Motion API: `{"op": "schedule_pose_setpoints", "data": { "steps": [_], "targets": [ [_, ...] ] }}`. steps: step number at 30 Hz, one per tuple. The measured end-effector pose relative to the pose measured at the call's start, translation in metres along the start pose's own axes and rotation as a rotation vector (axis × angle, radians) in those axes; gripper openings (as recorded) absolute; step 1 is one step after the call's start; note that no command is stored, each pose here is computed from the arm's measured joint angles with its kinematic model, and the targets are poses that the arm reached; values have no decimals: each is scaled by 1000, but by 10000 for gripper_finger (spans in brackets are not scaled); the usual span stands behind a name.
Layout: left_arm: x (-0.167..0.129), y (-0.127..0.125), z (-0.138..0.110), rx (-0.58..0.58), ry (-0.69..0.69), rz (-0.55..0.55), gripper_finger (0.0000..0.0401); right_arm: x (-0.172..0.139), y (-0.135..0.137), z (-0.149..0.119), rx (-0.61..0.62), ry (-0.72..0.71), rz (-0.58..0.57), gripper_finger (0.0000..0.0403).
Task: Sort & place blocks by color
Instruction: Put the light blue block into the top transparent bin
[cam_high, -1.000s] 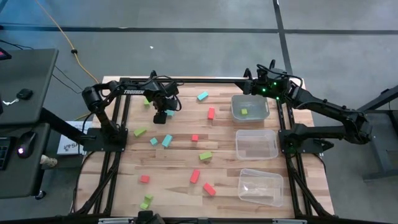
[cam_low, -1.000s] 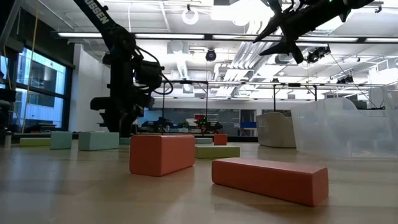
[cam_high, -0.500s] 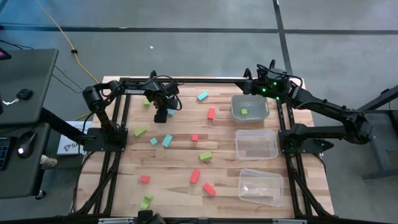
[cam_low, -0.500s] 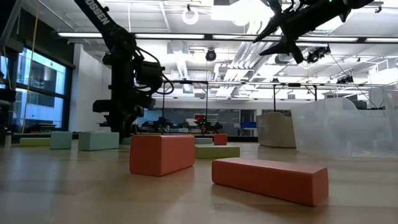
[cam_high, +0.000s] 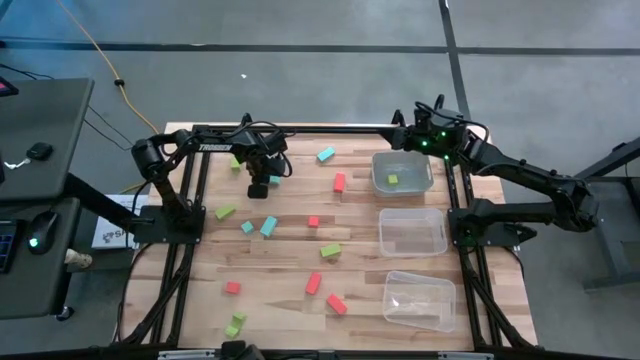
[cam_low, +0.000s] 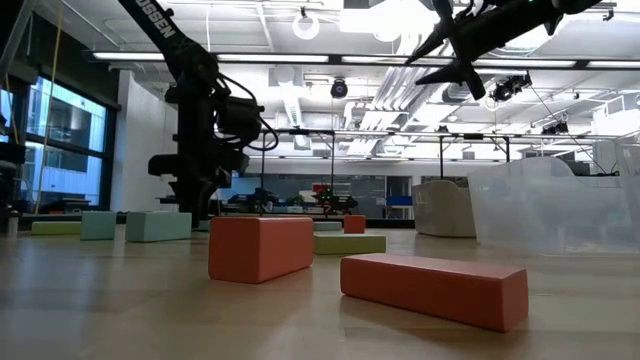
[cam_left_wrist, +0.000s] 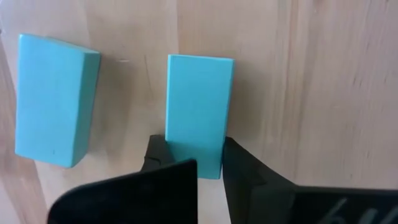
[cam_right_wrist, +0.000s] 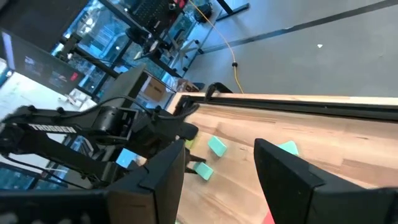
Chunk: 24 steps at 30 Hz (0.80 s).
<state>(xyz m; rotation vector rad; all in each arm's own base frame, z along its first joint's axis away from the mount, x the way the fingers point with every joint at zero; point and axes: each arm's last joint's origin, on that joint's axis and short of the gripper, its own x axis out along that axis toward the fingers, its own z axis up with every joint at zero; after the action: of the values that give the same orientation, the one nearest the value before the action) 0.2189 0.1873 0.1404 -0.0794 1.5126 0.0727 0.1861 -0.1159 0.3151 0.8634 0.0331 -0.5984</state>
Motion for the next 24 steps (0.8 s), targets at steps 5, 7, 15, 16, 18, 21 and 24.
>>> {"op": "schedule_pose_setpoints", "data": {
  "steps": [5, 7, 15, 16, 18, 21, 24],
  "targets": [
    [-2, -3, -2, 2, 5, -16, 2, 0, 1, 1, 20, -10, 14, 184],
    [-5, -4, -2, 4, -2, -18, 1, 0, 2, 1, 33, 3, 28, 184],
    [-31, -13, -1, -31, -108, 7, 0, 0, 12, -10, 77, 76, 90, 184],
    [-35, -16, 0, -27, -121, 14, 0, 0, 15, -13, 86, 87, 98, 184],
    [-43, -22, 2, -11, -151, 29, 0, -1, 19, -18, 111, 112, 115, 184],
    [-55, -33, 4, 13, -186, 56, 0, -2, 26, -25, 154, 141, 131, 184],
    [-65, -47, 9, 32, -233, 79, 0, -2, 32, -34, 187, 159, 132, 184]
  ]
}}
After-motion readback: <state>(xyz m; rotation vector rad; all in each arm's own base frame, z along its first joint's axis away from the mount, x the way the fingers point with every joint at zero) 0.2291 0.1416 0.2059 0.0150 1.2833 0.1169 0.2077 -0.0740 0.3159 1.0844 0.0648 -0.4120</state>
